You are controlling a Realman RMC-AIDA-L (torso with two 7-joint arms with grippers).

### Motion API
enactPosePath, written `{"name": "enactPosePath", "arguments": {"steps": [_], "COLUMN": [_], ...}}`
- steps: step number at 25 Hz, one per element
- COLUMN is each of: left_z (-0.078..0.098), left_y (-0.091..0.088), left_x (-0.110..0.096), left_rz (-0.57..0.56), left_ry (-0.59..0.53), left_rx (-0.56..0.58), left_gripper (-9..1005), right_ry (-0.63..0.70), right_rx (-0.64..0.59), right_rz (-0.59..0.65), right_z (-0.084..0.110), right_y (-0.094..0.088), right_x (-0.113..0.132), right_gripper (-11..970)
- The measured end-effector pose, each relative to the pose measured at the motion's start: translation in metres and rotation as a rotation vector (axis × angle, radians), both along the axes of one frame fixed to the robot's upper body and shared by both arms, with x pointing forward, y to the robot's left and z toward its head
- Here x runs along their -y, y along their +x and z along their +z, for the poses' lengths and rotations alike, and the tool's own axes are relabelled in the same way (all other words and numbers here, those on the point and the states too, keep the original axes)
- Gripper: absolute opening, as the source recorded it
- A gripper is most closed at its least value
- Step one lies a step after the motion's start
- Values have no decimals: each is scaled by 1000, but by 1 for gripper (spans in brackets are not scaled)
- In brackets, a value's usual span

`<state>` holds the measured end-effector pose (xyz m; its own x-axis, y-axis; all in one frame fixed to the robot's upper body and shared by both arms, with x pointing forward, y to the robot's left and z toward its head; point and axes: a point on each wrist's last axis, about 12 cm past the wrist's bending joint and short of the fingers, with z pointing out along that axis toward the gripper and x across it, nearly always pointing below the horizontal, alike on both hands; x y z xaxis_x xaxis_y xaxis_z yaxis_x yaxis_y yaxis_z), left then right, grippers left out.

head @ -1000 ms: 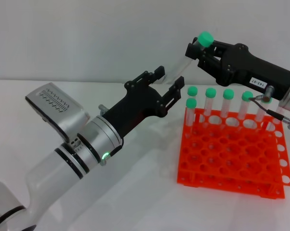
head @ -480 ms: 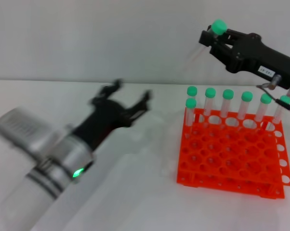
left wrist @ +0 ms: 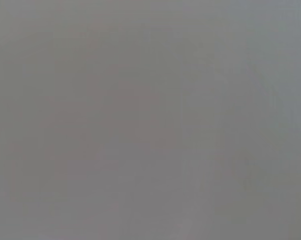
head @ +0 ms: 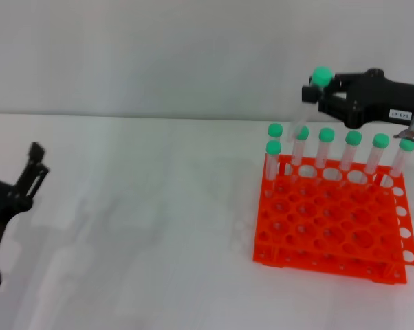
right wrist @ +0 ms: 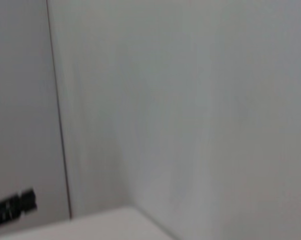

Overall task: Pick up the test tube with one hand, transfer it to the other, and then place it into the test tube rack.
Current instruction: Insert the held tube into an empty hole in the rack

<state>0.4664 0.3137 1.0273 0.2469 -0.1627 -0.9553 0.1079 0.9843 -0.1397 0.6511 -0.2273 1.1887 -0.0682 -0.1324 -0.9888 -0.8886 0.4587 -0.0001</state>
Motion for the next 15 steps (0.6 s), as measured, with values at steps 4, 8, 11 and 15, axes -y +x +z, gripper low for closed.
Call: {"name": "enactPosePath", "arguments": {"steps": [4, 8, 11, 15], "left_z": [-2, -1, 0, 1], "left_y": [-4, -2, 0, 3], "left_x": [-2, -1, 0, 1], "left_rz": [12, 8, 3, 0], "left_ry": [-2, -1, -2, -4], "left_rx": [-4, 0, 3, 3], "left_gripper": [899, 899, 899, 899], "right_ry": [-93, -149, -161, -177], "right_rx": [-30, -31, -34, -38], "right_rz": [21, 43, 39, 6], "right_z": [-2, -6, -10, -18], "right_y": [3, 3, 3, 4], "right_x": [-2, -7, -11, -17], "right_gripper": [246, 251, 254, 258]}}
